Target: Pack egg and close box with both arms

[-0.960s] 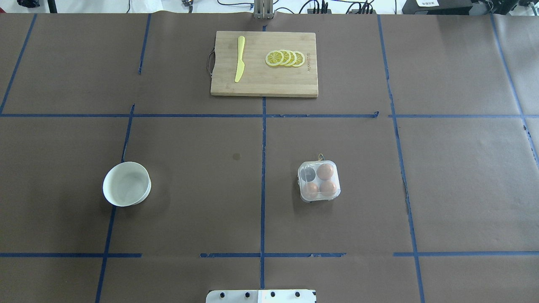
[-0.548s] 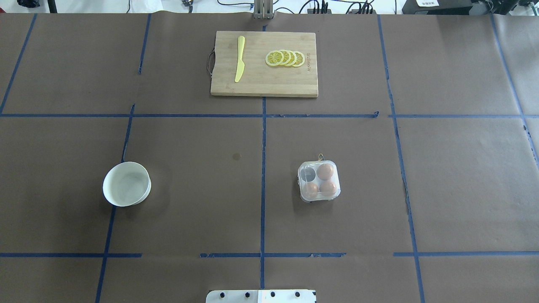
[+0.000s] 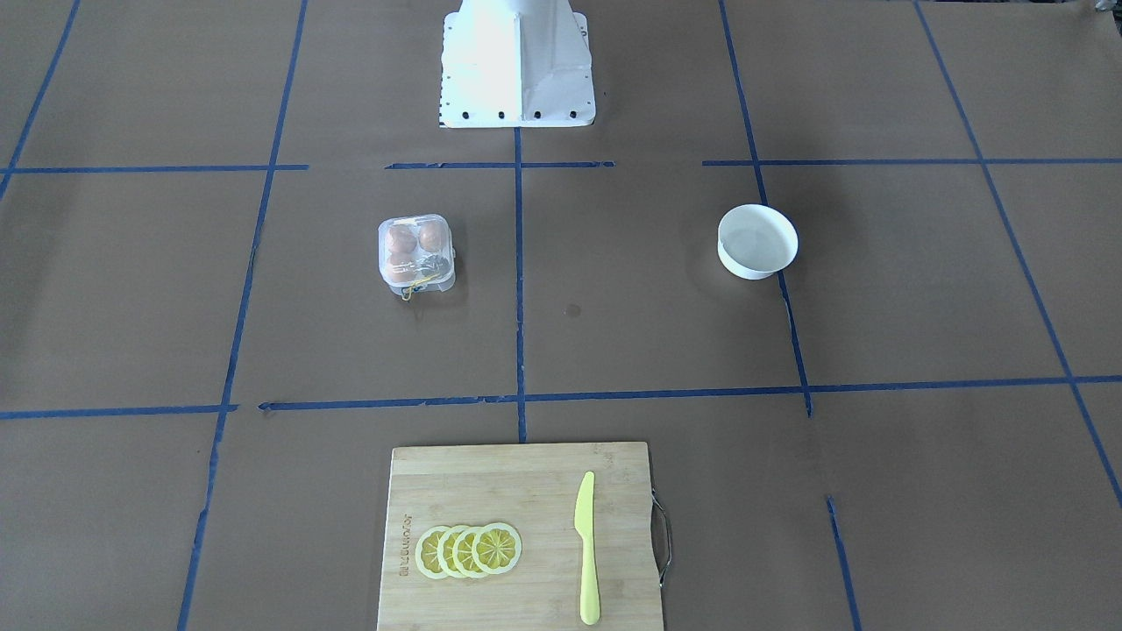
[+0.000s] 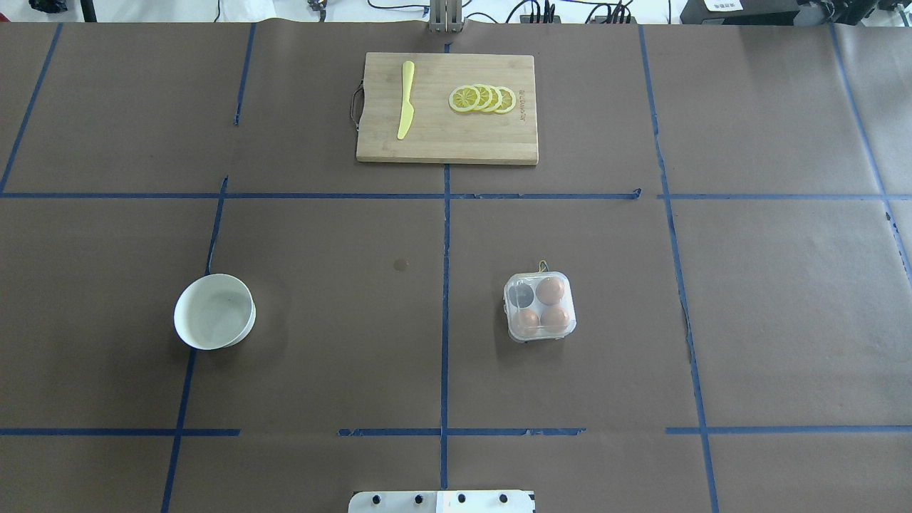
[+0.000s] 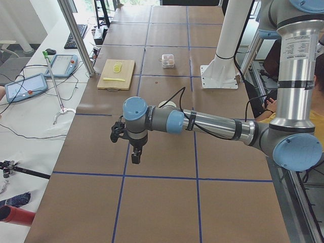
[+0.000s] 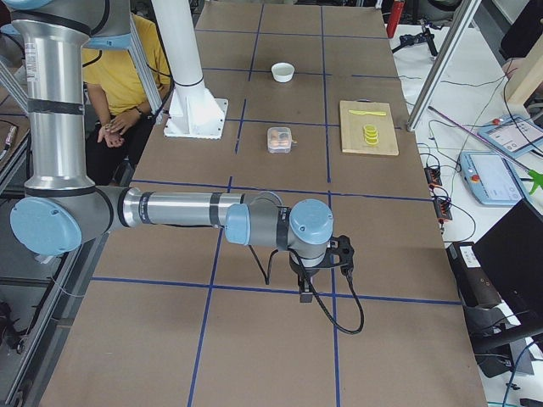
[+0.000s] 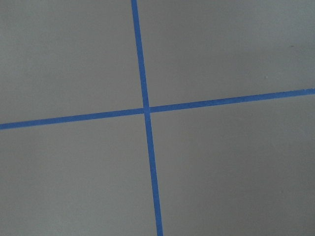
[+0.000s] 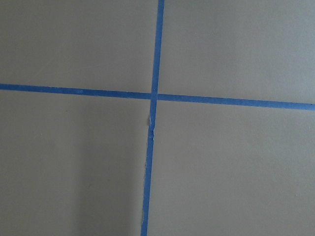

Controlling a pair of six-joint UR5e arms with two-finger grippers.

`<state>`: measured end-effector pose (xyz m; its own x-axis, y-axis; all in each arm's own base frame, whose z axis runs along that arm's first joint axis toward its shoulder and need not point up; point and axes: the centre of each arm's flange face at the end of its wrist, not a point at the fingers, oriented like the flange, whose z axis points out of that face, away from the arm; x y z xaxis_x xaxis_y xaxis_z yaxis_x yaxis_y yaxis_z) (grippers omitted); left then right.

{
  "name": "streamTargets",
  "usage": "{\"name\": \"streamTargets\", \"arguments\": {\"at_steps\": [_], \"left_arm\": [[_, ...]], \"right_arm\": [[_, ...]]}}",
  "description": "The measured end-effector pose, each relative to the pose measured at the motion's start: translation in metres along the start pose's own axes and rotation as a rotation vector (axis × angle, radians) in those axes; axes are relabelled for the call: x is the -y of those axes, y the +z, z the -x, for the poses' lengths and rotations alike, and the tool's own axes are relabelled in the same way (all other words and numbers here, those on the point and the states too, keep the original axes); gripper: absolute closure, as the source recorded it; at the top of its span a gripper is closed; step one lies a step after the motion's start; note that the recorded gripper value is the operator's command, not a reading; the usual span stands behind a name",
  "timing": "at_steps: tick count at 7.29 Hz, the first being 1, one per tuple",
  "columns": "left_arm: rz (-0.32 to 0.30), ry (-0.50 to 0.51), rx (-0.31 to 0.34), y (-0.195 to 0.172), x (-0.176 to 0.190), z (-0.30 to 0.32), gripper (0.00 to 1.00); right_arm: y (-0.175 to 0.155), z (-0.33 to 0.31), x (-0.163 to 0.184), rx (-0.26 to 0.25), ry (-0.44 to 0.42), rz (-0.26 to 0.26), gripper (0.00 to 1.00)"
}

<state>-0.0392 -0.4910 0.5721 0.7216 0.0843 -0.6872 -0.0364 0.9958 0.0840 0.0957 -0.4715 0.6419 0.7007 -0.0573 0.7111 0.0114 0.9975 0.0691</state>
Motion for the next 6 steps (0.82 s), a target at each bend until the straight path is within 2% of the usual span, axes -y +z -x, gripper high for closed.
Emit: {"name": "streamTargets", "arguments": {"at_steps": [1,4,6], "left_arm": [[0.021,0.006,0.000,-0.001,0.005,0.000,0.00],[0.025,0.153,-0.005,0.017,0.014,0.018,0.00],[0.026,0.173,0.000,0.021,0.015,0.022,0.00]], "right_arm": [[0.001,0.000,0.000,0.001,0.001,0.001,0.00],[0.002,0.001,0.000,0.000,0.001,0.000,0.00],[0.002,0.001,0.001,0.000,0.002,-0.001,0.00]]}}
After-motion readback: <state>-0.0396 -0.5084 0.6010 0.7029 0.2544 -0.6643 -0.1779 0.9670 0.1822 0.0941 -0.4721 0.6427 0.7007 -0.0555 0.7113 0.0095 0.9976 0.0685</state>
